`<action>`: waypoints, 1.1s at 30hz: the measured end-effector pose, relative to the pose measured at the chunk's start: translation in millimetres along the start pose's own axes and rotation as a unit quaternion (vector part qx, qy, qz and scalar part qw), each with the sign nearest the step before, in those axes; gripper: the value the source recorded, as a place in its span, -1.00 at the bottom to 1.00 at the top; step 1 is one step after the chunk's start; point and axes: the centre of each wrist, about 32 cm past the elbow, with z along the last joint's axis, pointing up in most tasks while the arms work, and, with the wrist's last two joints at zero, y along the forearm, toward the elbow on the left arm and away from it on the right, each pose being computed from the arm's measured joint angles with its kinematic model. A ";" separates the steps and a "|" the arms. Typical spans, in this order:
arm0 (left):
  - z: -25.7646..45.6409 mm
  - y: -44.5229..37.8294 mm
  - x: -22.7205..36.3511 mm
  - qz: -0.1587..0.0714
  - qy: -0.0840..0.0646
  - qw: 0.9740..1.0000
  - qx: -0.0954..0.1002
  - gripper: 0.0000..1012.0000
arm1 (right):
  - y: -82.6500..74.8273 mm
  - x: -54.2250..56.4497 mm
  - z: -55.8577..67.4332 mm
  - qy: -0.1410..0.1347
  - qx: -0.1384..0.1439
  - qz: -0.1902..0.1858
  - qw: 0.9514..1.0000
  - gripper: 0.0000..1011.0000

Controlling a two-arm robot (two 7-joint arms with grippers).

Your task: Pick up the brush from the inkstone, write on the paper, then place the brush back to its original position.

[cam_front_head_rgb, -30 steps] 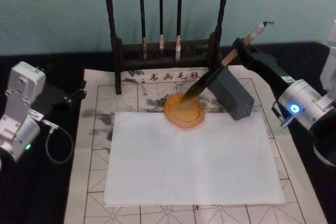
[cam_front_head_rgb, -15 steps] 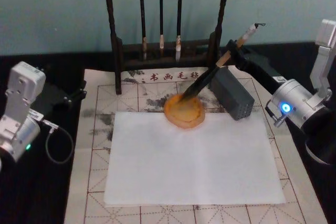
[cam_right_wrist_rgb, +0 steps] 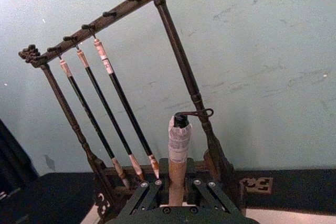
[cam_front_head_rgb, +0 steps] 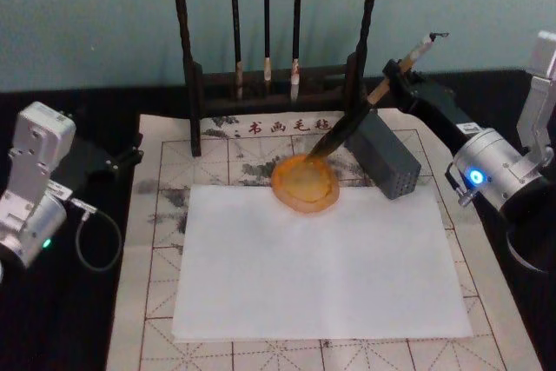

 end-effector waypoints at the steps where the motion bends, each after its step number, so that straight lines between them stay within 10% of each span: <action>1: 0.0 0.0 0.0 0.000 0.000 1.000 0.000 0.98 | -0.4 0.1 0.1 -0.002 0.001 0.000 1.000 -0.63; 33: 0.0 0.0 0.0 0.000 0.000 1.000 0.000 0.98 | -47.4 -27.5 16.0 -0.003 0.016 0.131 0.991 -0.63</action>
